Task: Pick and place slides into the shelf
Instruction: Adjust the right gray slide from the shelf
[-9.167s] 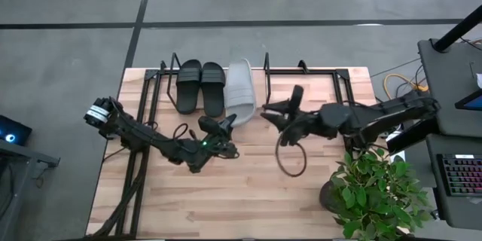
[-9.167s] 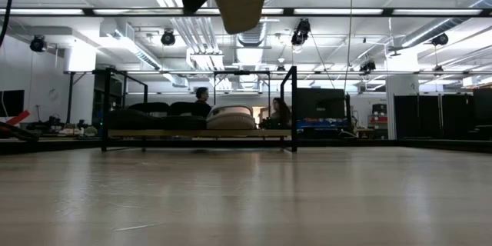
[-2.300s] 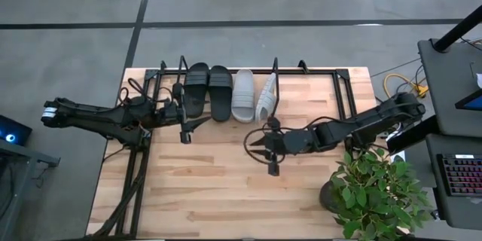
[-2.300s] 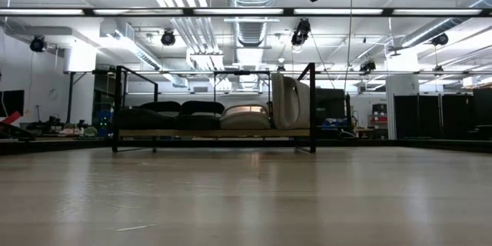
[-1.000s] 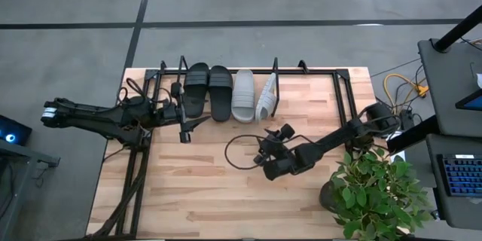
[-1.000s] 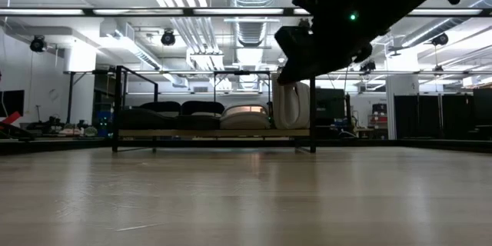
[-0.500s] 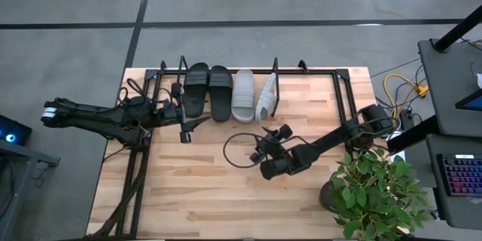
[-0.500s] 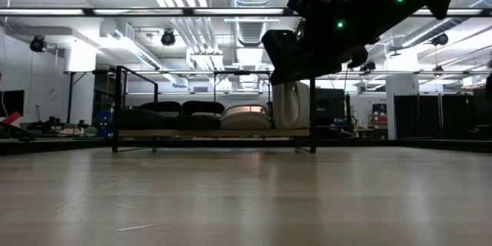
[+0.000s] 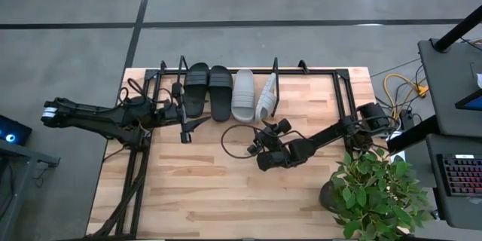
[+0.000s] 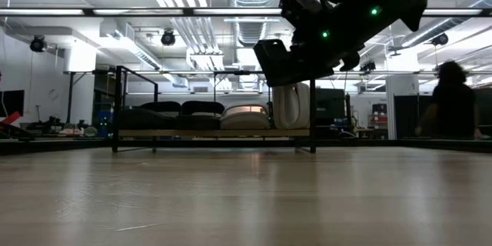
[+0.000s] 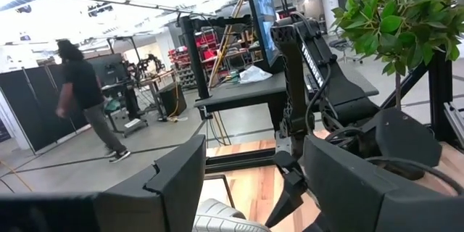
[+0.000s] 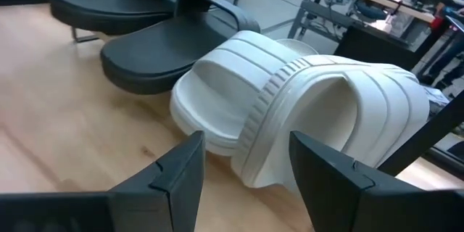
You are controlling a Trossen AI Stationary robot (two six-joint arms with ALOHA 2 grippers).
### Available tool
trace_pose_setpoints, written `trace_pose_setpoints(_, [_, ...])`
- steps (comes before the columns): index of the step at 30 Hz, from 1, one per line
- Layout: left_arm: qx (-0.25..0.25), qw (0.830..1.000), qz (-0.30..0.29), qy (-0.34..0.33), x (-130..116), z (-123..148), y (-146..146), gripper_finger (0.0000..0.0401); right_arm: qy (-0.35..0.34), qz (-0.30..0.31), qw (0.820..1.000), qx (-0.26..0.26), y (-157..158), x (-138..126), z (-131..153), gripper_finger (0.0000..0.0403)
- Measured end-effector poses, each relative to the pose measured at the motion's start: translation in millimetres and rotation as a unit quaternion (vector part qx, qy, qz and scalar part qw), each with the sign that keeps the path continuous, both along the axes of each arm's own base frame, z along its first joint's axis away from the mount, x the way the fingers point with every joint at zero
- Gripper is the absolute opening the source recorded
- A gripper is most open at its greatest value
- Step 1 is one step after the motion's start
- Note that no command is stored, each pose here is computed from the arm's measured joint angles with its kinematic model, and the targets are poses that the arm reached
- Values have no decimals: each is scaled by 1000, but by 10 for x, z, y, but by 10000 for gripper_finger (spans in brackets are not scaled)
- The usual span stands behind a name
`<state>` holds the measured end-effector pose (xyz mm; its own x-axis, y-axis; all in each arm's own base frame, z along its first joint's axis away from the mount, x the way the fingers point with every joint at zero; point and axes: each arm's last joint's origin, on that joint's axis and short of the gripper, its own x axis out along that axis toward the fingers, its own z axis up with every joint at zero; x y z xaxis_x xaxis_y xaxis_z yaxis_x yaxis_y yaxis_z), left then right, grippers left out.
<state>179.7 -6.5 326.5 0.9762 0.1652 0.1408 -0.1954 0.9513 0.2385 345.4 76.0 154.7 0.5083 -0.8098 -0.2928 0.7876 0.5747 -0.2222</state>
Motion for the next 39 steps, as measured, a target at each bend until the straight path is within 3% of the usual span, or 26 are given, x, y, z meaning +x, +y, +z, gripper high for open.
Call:
trace_pose_setpoints(17, [0, 1000, 0, 2, 9, -7, -1, 217, -17, -38, 999, 8, -267, 69, 17, 184])
trace_pose_setpoints(21, [0, 1000, 0, 2, 9, -7, -1, 217, -17, -36, 999, 19, -311, 79, 11, 149])
trace_pose_setpoints(29, [0, 1000, 0, 2, 9, -7, -1, 217, 5, -12, 999, 42, -360, 95, -9, 29])
trace_pose_setpoints(39, [0, 1000, 0, 3, 9, -7, -1, 217, 24, -4, 999, 33, -358, 91, -14, 28])
